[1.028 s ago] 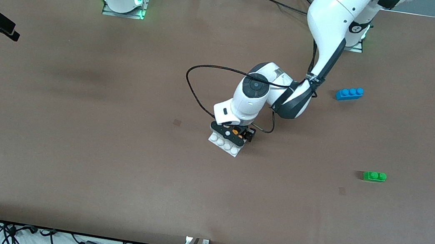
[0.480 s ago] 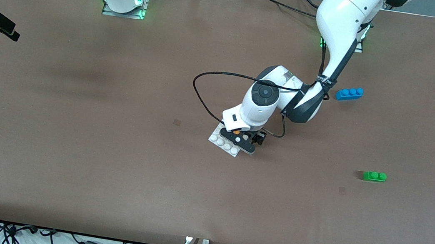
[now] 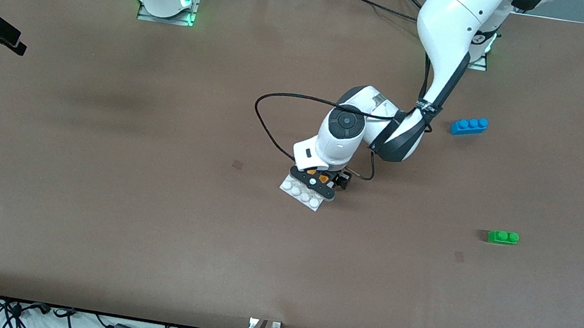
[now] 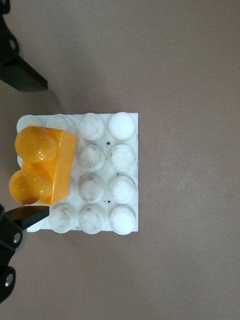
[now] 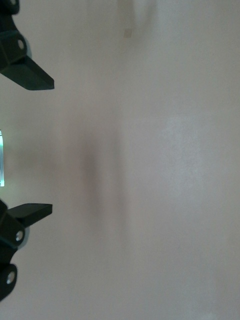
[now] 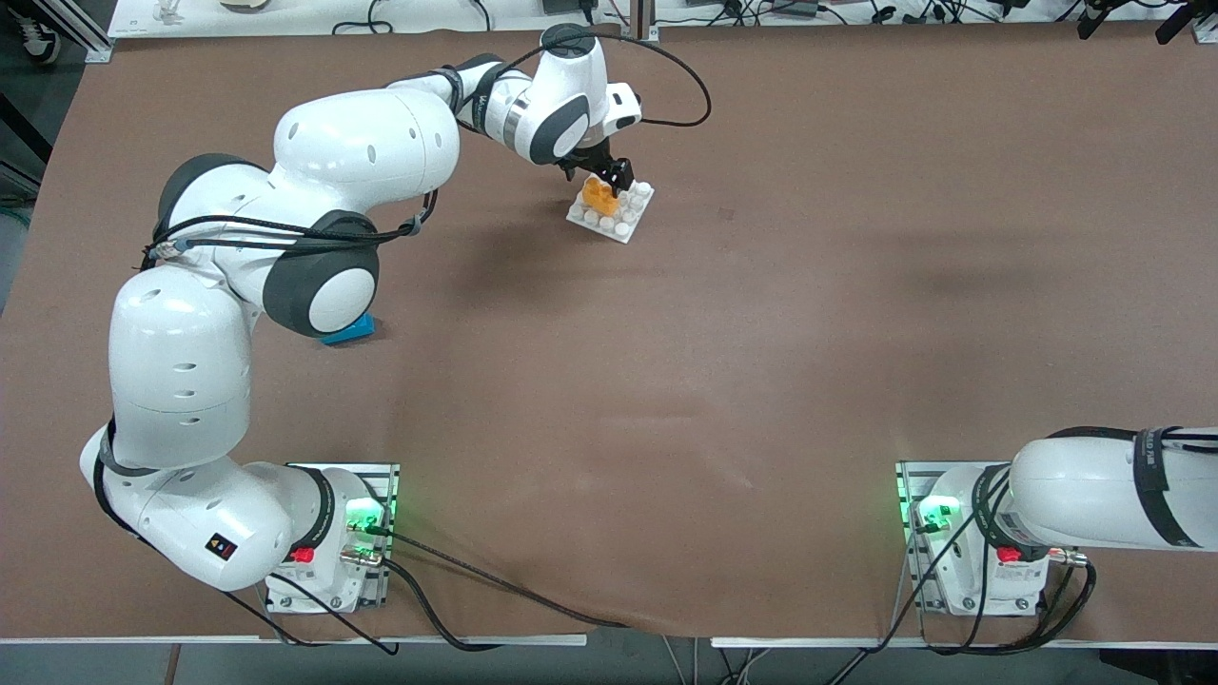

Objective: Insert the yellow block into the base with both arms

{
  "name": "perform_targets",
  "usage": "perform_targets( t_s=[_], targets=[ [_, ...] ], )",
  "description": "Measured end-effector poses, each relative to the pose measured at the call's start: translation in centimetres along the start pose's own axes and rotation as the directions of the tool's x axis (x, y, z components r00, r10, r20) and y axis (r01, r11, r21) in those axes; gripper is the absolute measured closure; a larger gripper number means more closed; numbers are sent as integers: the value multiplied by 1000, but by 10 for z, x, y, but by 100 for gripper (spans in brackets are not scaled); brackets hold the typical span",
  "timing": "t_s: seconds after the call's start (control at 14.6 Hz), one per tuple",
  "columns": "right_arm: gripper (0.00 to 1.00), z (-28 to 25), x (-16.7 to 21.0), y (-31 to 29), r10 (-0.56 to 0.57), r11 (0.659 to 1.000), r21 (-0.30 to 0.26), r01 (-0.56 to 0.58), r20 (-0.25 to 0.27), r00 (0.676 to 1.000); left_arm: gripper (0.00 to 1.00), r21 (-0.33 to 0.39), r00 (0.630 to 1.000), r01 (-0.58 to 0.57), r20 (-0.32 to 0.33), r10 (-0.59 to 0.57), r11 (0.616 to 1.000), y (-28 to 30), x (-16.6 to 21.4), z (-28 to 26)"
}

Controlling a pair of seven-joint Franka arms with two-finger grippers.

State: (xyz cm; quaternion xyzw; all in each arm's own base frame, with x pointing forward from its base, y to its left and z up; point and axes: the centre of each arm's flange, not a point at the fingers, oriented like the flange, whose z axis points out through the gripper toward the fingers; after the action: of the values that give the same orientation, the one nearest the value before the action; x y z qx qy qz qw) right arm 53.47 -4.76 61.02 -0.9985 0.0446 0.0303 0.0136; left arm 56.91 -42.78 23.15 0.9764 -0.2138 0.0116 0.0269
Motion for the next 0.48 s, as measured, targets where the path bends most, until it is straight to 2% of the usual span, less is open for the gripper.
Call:
perform_targets(
  t_s=[0.48],
  targets=[
    [0, 0, 0, 0, 0, 1000, 0, 0, 0, 1000, 0, -2, 1000, -6, -5, 6, 1000, 4, -1, 6]
  ],
)
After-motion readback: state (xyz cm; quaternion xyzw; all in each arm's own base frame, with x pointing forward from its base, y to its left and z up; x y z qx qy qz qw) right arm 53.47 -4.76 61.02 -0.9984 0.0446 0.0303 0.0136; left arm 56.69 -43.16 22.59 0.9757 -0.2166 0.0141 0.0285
